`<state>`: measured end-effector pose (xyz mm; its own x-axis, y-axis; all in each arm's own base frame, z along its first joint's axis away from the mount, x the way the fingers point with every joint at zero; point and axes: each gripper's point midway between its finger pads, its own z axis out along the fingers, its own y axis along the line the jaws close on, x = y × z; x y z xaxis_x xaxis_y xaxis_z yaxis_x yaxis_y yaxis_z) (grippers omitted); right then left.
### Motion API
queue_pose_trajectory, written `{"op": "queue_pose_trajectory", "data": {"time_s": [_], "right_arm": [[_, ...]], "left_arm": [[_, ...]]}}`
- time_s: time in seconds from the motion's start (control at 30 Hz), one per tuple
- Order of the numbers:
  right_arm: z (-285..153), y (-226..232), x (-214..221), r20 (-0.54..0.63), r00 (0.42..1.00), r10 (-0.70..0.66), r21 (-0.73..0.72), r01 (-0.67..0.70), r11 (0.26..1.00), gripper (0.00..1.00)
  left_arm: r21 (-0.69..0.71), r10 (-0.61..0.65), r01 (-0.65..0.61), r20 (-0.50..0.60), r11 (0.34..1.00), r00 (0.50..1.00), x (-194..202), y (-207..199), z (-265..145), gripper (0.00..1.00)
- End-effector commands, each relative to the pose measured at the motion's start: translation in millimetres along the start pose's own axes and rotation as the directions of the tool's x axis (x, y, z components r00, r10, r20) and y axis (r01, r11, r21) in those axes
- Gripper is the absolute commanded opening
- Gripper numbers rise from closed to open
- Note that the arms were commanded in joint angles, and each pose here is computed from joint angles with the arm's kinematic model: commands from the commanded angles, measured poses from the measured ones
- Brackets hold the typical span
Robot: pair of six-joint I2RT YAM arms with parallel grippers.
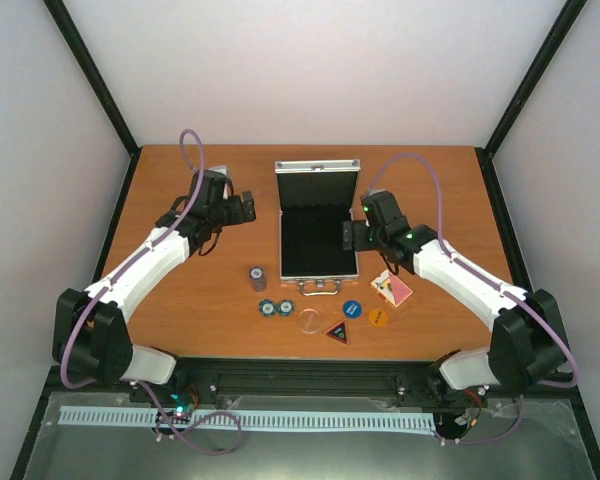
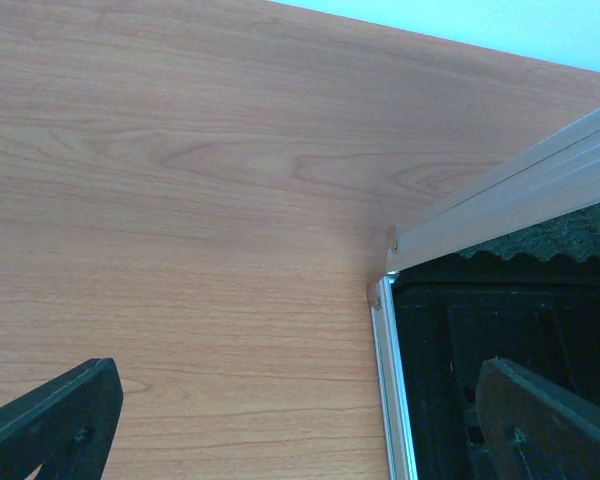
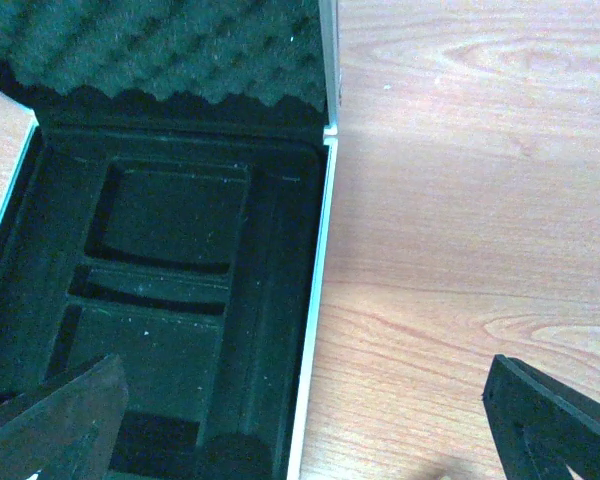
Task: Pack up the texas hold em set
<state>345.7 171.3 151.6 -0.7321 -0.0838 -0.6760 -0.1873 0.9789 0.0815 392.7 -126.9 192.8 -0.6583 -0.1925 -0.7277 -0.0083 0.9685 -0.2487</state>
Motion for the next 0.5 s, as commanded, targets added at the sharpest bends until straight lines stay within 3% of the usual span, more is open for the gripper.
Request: {"op": "queue_pose_trajectory", "data": {"time_s": [0.0, 0.33, 0.47], "right_arm": [[-12.9, -4.5, -11.3, 0.071, 0.997, 0.0, 0.018, -0.001, 1.0, 1.0], [-15.9, -3.7, -6.5, 0.055, 0.997, -0.063, 0.008, 0.062, 0.998, 1.0], [-17.6, -20.1, -6.7, 0.011, 0.995, -0.102, 0.109, 0.1, 0.989, 1.0]], "left_arm": [[0.019, 0.027, -0.027, 0.038, 0.999, 0.999, -11.2, -7.4, -11.0, 1.0], [0.028, 0.029, -0.029, 0.03, 0.999, 0.999, -9.4, -9.0, -9.8, 1.0], [0.037, 0.024, -0.025, 0.028, 0.999, 0.999, -8.1, -9.8, -11.0, 1.0]]}}
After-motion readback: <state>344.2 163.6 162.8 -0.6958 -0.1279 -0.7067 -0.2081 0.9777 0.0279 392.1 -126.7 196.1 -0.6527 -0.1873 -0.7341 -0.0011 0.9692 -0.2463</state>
